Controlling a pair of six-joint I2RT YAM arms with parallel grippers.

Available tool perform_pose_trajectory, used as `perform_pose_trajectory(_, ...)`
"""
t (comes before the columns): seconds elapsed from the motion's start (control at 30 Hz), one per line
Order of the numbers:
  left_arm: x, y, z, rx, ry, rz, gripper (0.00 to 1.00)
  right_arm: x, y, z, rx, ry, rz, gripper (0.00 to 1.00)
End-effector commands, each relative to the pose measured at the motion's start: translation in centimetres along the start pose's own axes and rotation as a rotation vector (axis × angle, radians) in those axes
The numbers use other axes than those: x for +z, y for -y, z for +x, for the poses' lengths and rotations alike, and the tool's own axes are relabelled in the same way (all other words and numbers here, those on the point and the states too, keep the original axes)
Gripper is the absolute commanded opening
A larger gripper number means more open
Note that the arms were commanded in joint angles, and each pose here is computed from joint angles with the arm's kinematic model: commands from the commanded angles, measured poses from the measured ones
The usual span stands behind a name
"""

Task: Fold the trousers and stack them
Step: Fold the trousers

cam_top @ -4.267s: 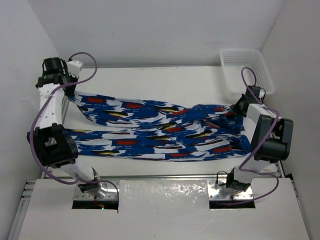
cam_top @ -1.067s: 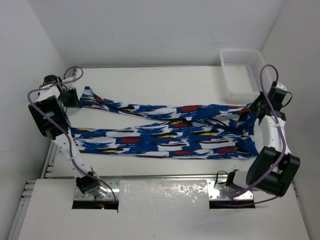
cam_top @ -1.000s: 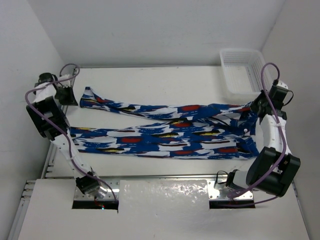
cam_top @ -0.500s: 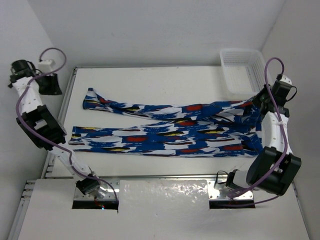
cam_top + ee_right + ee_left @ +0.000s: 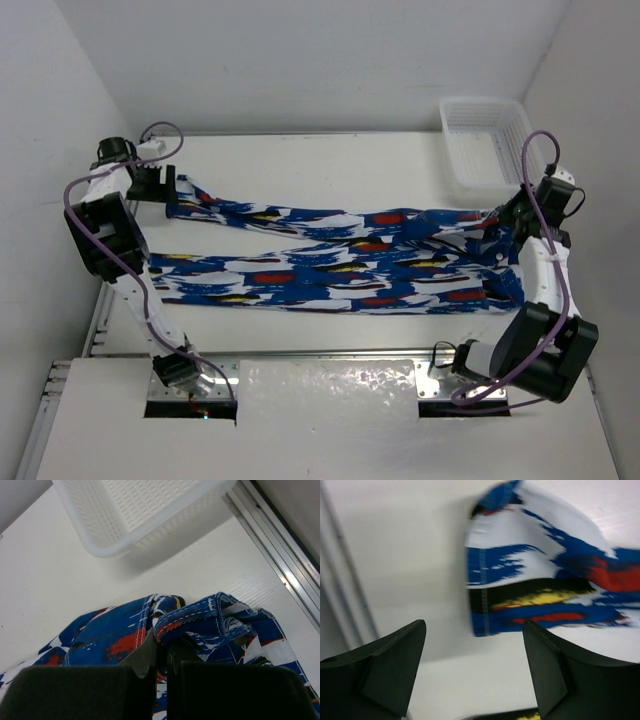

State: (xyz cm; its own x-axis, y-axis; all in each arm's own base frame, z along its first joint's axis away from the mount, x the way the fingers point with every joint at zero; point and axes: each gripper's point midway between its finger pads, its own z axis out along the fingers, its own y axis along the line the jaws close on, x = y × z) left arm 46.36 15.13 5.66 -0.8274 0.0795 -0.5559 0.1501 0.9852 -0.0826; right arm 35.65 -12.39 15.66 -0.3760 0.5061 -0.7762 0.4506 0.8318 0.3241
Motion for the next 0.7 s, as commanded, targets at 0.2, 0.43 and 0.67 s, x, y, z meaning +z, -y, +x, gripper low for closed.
perform_pose_trajectory(0.2,2.2,-2.0,0.1,-0.111,0.02,-0.06,0.75,-0.1,-0.8,-1.0,-0.031,0.058,-0.038,0.0)
perform_pose_trajectory(0.43,2.1,2.4,0.9,-0.149,0.039,0.112,0.72,0.1,-0.8,-1.1,-0.03,0.051,-0.034,0.0)
perform_pose_trajectory(0.67,3.1,3.8,4.8,-0.165,-0.053,0.154,0.31,0.2,-0.7,-1.1,-0.021,0.048,-0.027,0.0)
